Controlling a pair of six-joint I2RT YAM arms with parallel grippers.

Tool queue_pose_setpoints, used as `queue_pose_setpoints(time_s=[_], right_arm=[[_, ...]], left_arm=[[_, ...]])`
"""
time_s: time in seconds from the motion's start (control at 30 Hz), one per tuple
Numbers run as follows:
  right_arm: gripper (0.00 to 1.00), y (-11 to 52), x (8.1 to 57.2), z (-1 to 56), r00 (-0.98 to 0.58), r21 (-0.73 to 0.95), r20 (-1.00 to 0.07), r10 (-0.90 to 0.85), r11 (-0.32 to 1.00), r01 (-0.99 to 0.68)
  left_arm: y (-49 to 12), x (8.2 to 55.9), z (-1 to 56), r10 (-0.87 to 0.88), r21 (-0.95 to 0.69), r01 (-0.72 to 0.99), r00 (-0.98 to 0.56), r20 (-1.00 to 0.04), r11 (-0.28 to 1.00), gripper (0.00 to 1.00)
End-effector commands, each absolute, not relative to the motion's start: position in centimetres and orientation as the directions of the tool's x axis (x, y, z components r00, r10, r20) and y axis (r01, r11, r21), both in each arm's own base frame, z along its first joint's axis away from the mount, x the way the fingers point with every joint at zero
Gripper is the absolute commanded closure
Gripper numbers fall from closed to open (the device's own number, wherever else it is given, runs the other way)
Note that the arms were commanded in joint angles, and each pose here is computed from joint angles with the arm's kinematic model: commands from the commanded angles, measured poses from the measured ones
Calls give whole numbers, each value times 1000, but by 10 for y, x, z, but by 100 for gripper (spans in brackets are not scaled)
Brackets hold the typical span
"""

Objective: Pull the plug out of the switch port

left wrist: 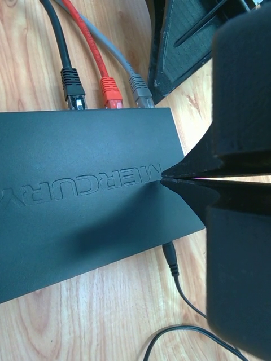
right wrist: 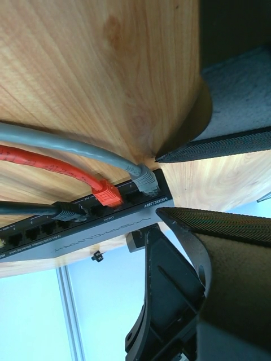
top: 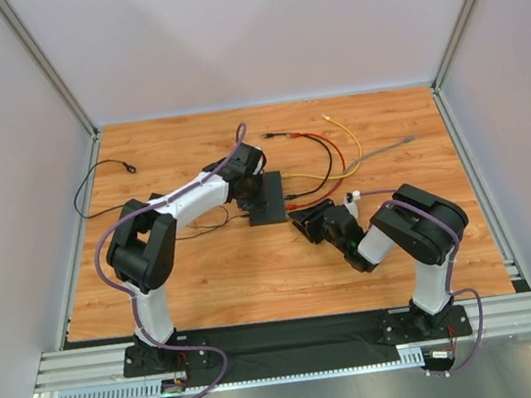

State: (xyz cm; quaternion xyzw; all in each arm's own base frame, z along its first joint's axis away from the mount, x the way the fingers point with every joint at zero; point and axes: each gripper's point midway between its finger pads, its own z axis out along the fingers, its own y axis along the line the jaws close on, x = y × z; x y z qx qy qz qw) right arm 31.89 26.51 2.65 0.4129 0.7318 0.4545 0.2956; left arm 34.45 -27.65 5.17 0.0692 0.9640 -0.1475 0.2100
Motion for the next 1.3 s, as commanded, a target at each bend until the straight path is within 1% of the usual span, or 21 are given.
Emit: queue_pose_setpoints(time_s=[0.0,0.47,0.53,0.57,1.0,1.13,1.2,1.27], right_arm=[[60,258,323,15,-441,897,-84,894,260,358],[61,261,323,7,-442,871,-97,892,292,396],[62,259,321,5,-433,869,-92,897,284,405],[64,258,322,5,-424,870,-94,901,282,406],[66,256,323,-2,-414,858,-102,905,291,423],[75,257,322,-7,-415,851,-105,904,297,432],[76,258,323,-8,-419,849,-102,902,298,436],[78,259,323,-9,-423,847,-104,900,303,437]], left_arm=[[-277,341,54,85,-244,206,-900,-427,948,100],[-274,338,51,98,-227,209,-902,-421,951,100],[-273,337,49,99,-224,208,-903,-418,952,100],[-273,337,49,96,-226,205,-904,-417,952,100],[-273,335,51,94,-231,207,-902,-422,951,100],[-273,335,52,98,-227,211,-900,-424,951,100],[-271,334,50,97,-223,207,-902,-421,953,100],[-271,333,49,98,-224,207,-903,-418,952,100]])
